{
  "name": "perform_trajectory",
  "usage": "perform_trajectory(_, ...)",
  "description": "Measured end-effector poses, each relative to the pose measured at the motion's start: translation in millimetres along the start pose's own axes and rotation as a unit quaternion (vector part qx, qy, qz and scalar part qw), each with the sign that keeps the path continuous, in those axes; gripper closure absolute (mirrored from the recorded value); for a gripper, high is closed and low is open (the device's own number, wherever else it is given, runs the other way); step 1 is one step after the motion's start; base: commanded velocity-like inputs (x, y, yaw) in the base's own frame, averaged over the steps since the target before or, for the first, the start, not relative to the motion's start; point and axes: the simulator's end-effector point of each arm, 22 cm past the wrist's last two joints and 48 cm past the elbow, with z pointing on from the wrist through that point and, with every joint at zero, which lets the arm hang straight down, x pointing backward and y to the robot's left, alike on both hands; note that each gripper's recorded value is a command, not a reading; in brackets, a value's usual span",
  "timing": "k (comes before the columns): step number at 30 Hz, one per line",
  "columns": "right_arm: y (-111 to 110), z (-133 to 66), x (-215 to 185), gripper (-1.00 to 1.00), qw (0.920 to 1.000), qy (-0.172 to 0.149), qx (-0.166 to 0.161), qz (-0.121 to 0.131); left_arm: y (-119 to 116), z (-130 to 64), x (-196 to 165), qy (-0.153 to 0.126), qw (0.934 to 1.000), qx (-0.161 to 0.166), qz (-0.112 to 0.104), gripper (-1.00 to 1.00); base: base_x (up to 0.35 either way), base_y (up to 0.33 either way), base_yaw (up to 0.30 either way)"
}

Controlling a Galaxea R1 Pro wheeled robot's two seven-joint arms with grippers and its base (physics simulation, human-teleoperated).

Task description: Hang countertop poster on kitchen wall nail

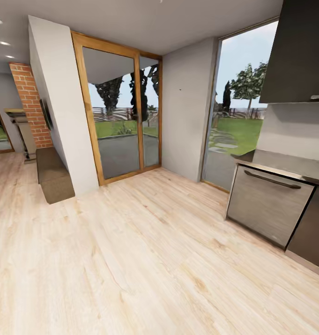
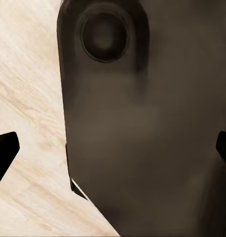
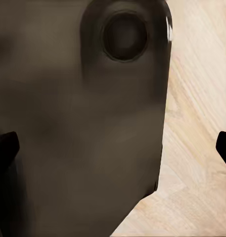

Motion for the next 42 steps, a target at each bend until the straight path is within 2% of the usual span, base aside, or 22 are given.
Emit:
perform_trajectory(3,6.5,-0.4,-21.8,-1.0,0.9997,-0.022,-0.005,-0.004,-15.0,-0.2,5.4,0.0,0.9999,0.012,-0.001,-1.0,0.0,0.0,0.0)
perform_trajectory(10,6.5,-0.9,-30.2,-1.0,0.9991,-0.041,-0.005,-0.004,-44.1,-1.5,3.9,-0.008,0.9995,0.031,-0.002,-1.0,0.0,0.0,0.0)
perform_trajectory(22,6.6,-2.3,-42.6,-1.0,0.9976,-0.069,-0.005,-0.003,-44.2,-1.5,3.9,-0.008,0.9995,0.031,-0.002,-1.0,0.0,0.0,0.0)
perform_trajectory(24,1.9,-2.0,-41.1,-1.0,0.9979,-0.065,-0.001,-0.001,-36.9,-1.1,1.3,-0.01,0.9996,0.025,-0.001,-1.0,0.0,0.0,0.0)
perform_trajectory(33,-6.9,-6.9,-76.9,-1.0,0.9933,-0.116,0.005,0.005,-10.2,-1.4,-22.9,-0.035,0.9994,0.006,0.002,-1.0,0.0,0.0,0.0)
perform_trajectory(34,-7.3,-13.8,-111.0,-1.0,0.9875,-0.157,0.005,0.006,-8.5,-4.6,-54.4,-0.068,0.9977,0.005,0.001,-1.0,0.0,0.0,0.0)
perform_trajectory(35,-8.1,-33.5,-175.5,-1.0,0.9738,-0.227,0.005,0.006,-5.4,-18.4,-120.4,-0.138,0.9904,0.003,0.001,-1.0,0.0,0.0,0.0)
perform_trajectory(36,-8.4,-75.5,-259.8,-1.0,0.9467,-0.322,0.005,0.005,-3.4,-52.9,-208.1,-0.235,0.972,0.001,-0.001,-1.0,0.0,0.0,0.0)
perform_trajectory(37,-8.6,-88.7,-279.3,-1.0,0.9384,-0.346,0.005,0.005,-2.0,-78.5,-252.6,-0.286,0.9581,0.0,-0.001,-1.0,0.0,0.0,0.0)
perform_trajectory(38,-8.7,-94.5,-287.2,-1.0,0.9347,-0.355,0.005,0.006,0.0,-82.7,-258.5,-0.294,0.9558,-0.001,-0.002,-1.0,0.0,0.0,0.0)
perform_trajectory(42,-8.8,-101.4,-296.3,-1.0,0.9302,-0.367,0.005,0.006,0.5,-98.7,-280.7,-0.321,0.947,-0.001,0.0,-1.0,0.0,0.0,0.0)
